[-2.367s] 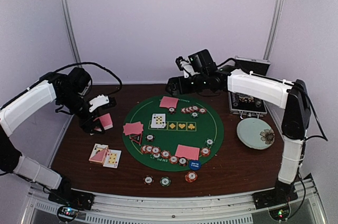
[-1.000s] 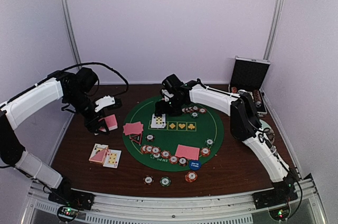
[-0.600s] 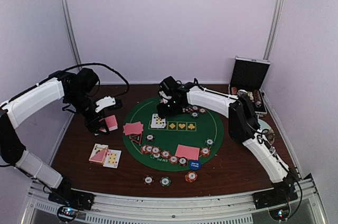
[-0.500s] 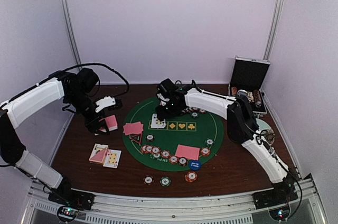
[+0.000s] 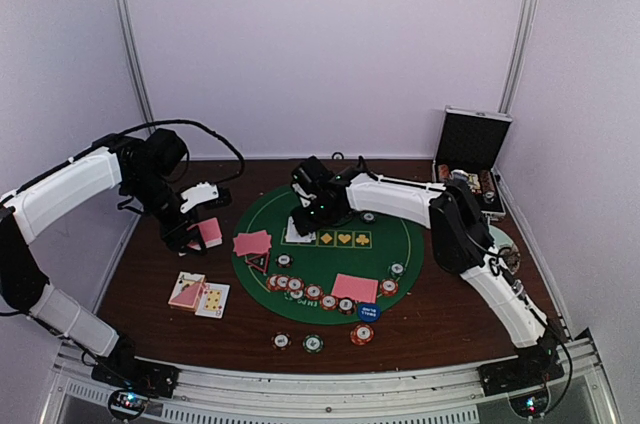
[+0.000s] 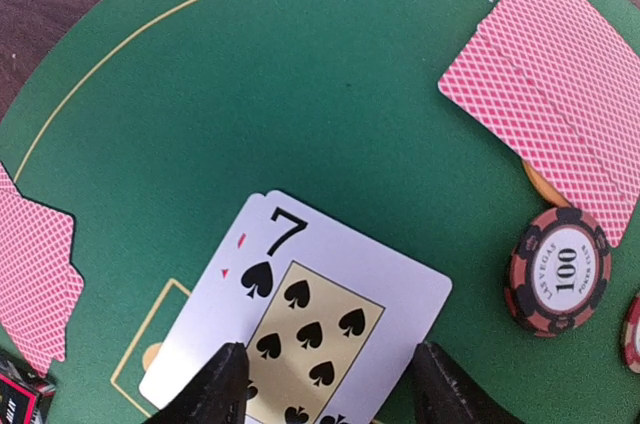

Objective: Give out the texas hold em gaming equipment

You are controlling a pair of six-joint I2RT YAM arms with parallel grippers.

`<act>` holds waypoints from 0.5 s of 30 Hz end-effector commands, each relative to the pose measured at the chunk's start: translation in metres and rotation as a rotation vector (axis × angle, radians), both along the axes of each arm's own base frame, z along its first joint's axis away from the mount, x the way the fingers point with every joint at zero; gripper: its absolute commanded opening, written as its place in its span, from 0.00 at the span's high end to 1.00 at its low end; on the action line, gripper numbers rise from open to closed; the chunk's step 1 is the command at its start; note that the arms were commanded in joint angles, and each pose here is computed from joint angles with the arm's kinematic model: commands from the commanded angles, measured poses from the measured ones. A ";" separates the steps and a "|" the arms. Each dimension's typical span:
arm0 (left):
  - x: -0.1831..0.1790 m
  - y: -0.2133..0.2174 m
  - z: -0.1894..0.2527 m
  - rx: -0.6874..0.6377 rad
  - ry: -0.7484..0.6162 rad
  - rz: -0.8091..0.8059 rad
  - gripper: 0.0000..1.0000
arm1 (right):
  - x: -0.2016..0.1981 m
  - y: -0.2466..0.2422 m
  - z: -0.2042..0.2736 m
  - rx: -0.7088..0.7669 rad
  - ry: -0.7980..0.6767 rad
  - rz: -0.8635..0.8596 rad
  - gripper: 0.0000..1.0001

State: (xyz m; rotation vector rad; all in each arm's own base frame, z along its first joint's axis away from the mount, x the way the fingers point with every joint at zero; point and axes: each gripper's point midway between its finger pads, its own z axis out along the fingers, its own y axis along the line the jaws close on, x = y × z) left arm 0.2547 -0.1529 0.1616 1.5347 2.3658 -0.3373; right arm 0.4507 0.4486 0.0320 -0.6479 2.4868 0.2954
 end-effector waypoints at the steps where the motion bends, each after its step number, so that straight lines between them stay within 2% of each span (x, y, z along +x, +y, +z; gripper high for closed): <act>1: 0.007 -0.004 0.009 -0.016 -0.044 -0.005 1.00 | -0.011 -0.031 -0.016 -0.098 0.029 -0.041 0.42; 7: 0.006 -0.004 0.011 -0.017 -0.050 -0.006 1.00 | -0.019 -0.044 -0.019 -0.131 0.037 -0.053 0.45; 15: 0.006 -0.004 0.010 -0.016 -0.046 -0.008 1.00 | -0.030 -0.043 -0.011 -0.065 0.063 -0.076 0.51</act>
